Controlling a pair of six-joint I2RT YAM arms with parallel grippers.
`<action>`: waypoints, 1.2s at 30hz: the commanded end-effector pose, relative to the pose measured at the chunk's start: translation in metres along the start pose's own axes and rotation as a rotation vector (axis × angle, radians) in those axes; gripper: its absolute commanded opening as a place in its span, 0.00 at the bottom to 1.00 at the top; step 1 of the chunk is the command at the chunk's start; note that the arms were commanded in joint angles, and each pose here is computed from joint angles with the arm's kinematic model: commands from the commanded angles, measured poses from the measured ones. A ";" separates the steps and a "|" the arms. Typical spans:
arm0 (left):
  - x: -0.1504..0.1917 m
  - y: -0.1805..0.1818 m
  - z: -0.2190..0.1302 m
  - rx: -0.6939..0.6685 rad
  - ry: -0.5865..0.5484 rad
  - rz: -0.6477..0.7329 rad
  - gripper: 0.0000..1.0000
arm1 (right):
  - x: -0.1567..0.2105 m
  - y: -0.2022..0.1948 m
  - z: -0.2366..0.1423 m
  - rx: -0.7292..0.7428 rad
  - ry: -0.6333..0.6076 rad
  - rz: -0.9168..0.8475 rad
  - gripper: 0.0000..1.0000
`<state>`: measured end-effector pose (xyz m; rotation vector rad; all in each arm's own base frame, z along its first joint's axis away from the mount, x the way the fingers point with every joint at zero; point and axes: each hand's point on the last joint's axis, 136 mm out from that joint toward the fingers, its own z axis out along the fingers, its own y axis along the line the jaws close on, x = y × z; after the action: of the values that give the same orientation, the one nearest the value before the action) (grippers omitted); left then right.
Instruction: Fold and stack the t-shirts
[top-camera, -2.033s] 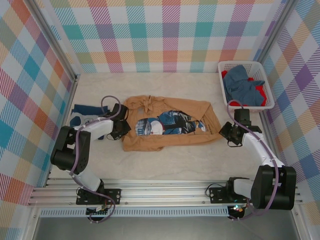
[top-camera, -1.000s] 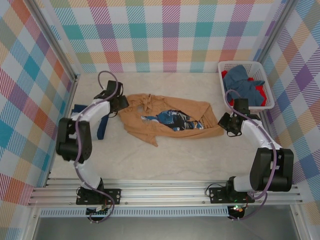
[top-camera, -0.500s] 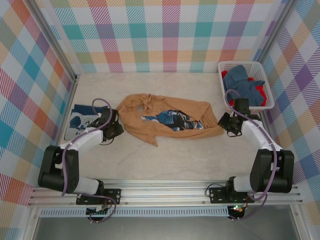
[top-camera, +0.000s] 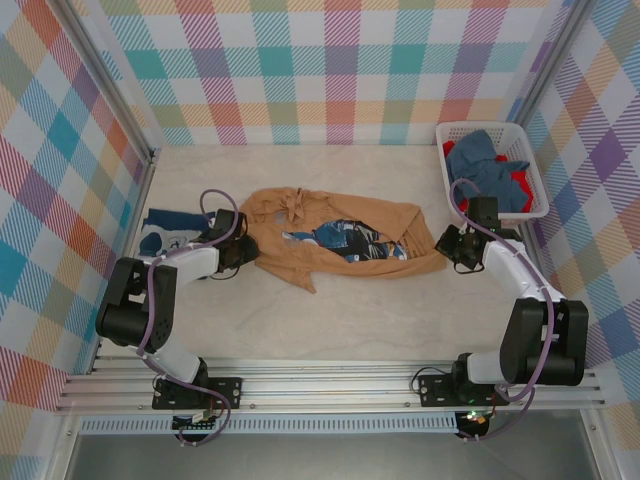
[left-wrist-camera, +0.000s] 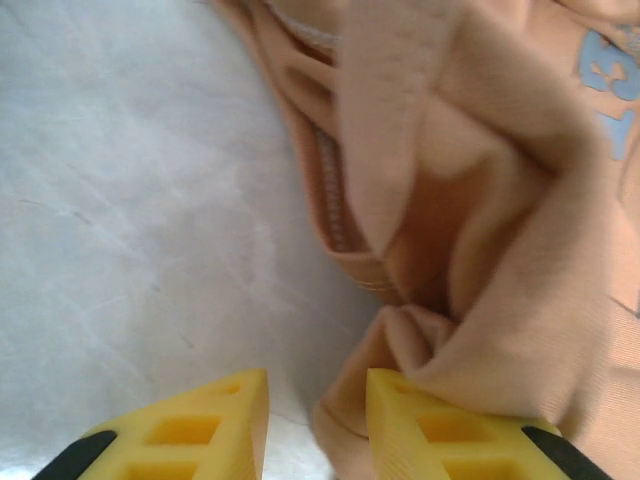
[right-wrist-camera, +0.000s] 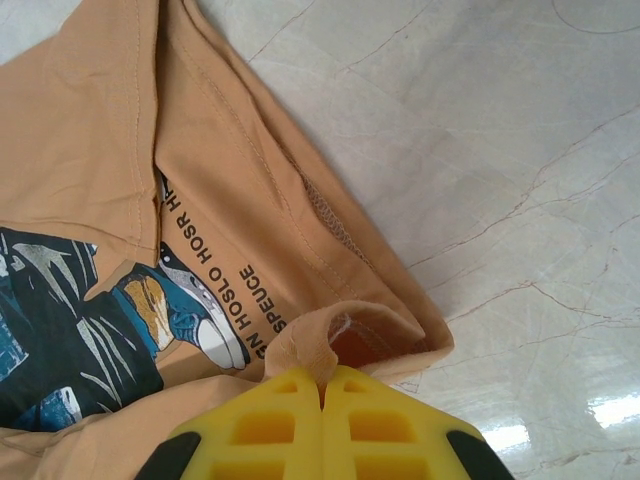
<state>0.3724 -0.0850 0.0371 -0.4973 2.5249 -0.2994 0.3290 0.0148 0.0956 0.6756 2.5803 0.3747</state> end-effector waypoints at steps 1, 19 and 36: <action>-0.006 -0.018 -0.008 0.061 -0.036 0.027 0.32 | 0.001 0.000 0.002 -0.011 0.012 0.004 0.00; 0.008 -0.005 0.019 -0.032 0.043 0.051 0.12 | 0.001 0.002 0.001 -0.023 0.011 0.008 0.00; -0.092 -0.054 -0.228 0.170 -0.385 -0.041 0.00 | -0.062 0.091 -0.160 -0.366 -0.363 -0.111 0.00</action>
<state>0.3516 -0.0798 0.2571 -0.4718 2.1211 -0.4007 0.3425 0.0291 0.2293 0.5033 2.2565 0.5402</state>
